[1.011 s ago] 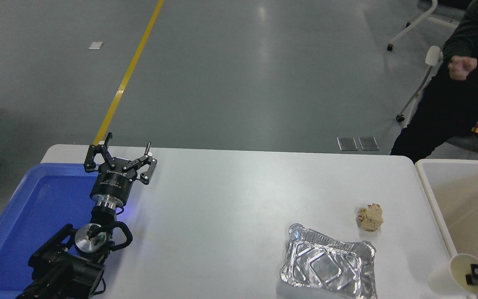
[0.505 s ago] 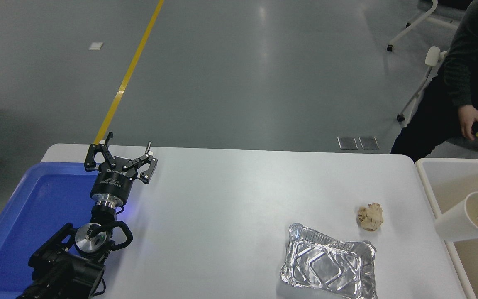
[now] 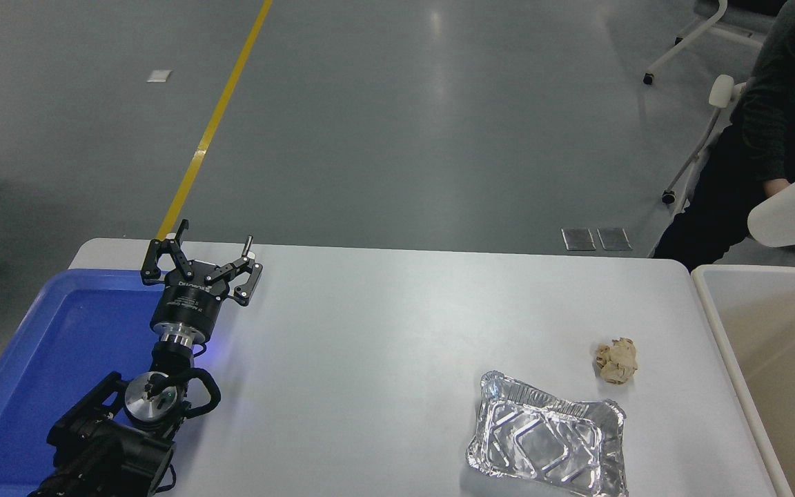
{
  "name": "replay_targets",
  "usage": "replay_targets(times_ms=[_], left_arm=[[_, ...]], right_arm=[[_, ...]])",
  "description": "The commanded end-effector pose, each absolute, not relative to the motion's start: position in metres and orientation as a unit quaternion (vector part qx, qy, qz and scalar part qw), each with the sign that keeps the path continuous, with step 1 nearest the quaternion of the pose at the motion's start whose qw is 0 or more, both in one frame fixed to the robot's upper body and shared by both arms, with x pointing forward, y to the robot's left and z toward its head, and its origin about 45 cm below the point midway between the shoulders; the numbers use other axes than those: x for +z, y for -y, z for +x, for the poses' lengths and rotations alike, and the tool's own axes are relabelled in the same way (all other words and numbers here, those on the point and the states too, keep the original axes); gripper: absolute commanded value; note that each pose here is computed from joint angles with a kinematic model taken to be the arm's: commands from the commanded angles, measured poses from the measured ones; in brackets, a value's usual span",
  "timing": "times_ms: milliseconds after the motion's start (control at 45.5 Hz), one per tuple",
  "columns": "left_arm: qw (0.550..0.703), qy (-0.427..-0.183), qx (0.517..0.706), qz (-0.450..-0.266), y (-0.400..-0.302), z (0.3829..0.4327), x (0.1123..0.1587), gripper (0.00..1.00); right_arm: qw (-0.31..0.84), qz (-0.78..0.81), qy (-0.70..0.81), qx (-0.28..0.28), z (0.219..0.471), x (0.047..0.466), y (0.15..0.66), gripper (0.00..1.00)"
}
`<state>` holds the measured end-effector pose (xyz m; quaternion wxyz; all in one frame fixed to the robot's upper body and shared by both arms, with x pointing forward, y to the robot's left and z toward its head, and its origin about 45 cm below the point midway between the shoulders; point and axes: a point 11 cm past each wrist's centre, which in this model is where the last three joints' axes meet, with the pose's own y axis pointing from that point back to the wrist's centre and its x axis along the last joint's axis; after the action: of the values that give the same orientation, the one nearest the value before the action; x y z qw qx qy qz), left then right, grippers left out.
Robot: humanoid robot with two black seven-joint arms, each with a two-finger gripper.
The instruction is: Pick up paper cup place in dustbin
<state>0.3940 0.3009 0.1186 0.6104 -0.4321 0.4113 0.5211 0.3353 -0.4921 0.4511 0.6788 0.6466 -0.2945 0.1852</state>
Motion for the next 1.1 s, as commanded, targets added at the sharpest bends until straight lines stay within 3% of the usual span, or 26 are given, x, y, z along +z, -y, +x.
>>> replay_targets(times_ms=[0,132,286,549,769,1077], left_arm=[[0.61,-0.411,0.521,-0.433,-0.3011,0.3944,0.1191,0.99],[0.61,-0.411,0.521,-0.433,-0.3012,0.3944,0.1191,0.99],[0.61,-0.411,0.521,-0.433,-0.3012,0.3944,0.1191,0.99],[0.61,-0.411,0.521,-0.433,-0.3012,0.3944,0.1191,0.99],[0.61,-0.411,0.521,-0.433,-0.3012,0.3944,0.1191,0.99],[0.609,-0.411,0.521,-0.434,-0.3013,0.3944,0.1191,0.99]], right_arm=[[0.688,0.592,0.398,0.131,0.34,0.481,0.561,0.0],[0.66,0.593,0.457,0.065,0.344,0.463,0.591,0.0],[0.625,0.548,0.554,0.055,0.356,0.439,0.625,0.0],[0.591,0.497,0.634,0.039,0.363,0.338,0.645,0.0],[0.532,0.439,0.724,-0.006,0.35,0.265,0.658,0.0],[0.483,0.381,0.784,-0.082,0.304,0.173,0.651,0.0]])
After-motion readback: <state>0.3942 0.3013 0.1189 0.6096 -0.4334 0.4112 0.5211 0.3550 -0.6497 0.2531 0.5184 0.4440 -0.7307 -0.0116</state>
